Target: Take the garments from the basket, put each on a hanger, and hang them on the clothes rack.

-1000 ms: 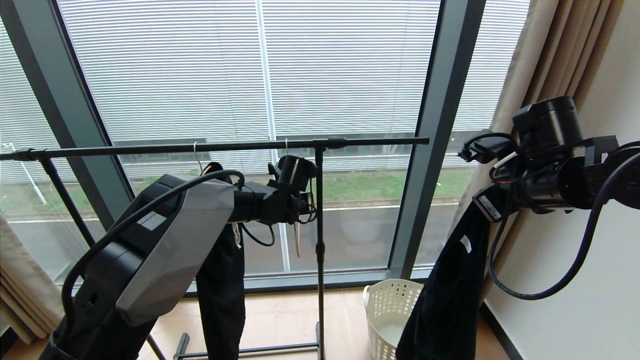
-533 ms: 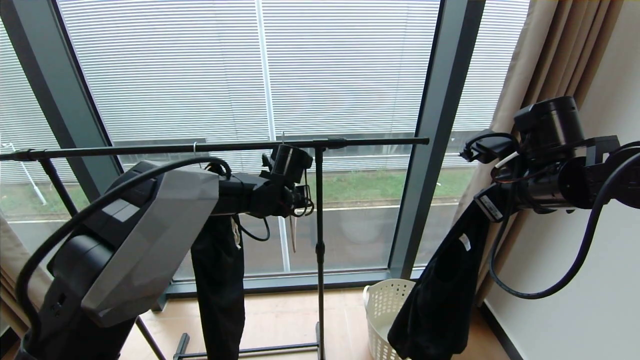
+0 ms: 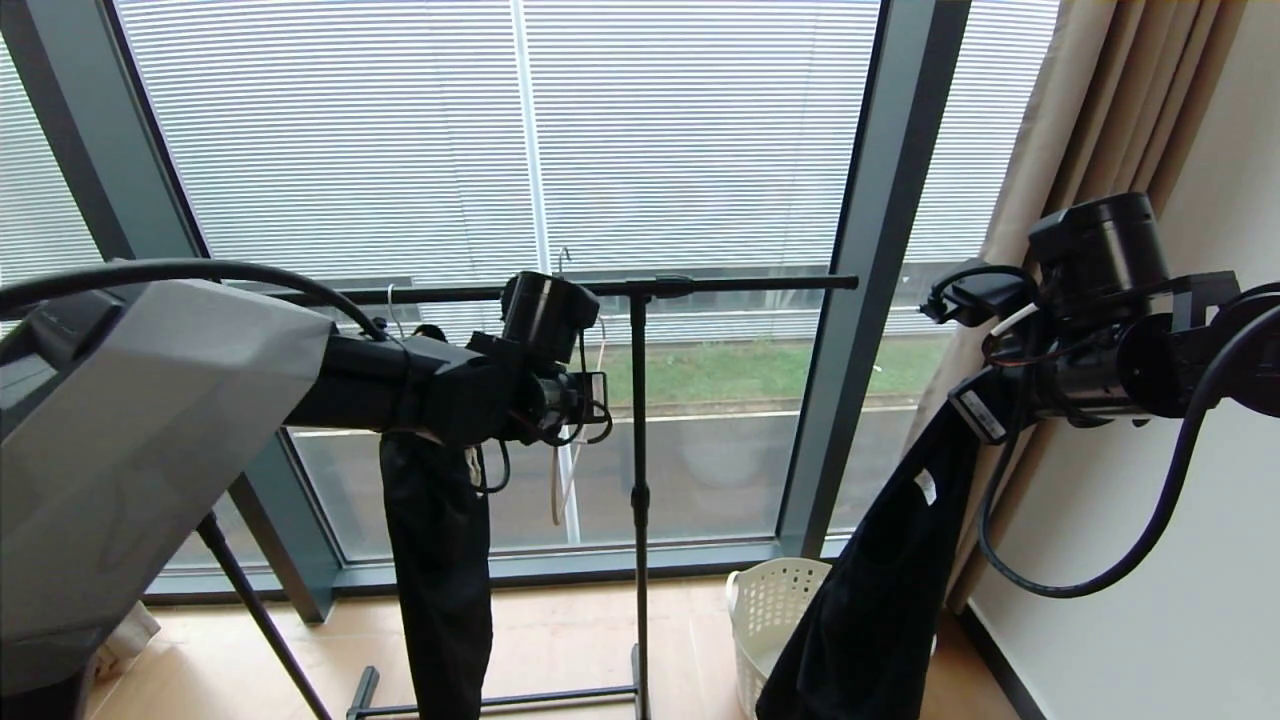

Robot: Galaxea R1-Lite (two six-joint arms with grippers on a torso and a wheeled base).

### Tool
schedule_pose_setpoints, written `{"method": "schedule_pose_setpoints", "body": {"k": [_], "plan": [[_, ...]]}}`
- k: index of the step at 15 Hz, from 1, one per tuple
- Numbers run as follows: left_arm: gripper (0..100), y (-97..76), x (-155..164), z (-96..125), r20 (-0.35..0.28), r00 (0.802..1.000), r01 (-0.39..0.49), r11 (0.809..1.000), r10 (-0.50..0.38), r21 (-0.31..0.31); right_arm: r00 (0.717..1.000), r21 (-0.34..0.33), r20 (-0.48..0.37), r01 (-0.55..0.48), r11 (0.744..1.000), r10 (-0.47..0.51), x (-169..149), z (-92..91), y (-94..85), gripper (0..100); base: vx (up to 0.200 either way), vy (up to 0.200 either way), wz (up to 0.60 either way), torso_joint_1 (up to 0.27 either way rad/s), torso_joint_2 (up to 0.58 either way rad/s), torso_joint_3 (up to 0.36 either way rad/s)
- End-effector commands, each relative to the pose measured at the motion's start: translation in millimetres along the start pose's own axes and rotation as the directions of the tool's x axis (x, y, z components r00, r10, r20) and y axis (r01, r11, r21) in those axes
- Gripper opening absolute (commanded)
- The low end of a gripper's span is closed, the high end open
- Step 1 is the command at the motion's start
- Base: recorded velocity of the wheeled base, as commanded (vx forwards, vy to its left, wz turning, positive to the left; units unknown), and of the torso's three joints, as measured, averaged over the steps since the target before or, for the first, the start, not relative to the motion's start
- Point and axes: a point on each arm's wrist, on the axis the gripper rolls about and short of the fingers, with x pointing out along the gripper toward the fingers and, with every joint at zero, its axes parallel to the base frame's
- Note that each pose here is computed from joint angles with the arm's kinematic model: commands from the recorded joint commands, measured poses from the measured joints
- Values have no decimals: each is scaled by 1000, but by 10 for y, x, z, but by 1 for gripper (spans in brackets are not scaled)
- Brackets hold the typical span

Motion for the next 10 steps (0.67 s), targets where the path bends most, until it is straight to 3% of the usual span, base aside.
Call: {"method": "schedule_pose_setpoints", "body": {"k": [1,6,10], "plan": [[0,77,-302,9,33,998,46,999,-47,22,1000,0,1,0,1000,0,-2,1,-1,0,0,0,0,0,0,0],[0,235,-717,-213,27,995,97,994,-99,55,1000,-3,1,-2,1000,2,0,3,11,0,0,0,0,0,0,0],[0,482,-1113,-554,39,986,156,981,-161,113,1000,-15,9,-15,1000,15,-18,21,70,0,0,0,0,0,0,0]]}}
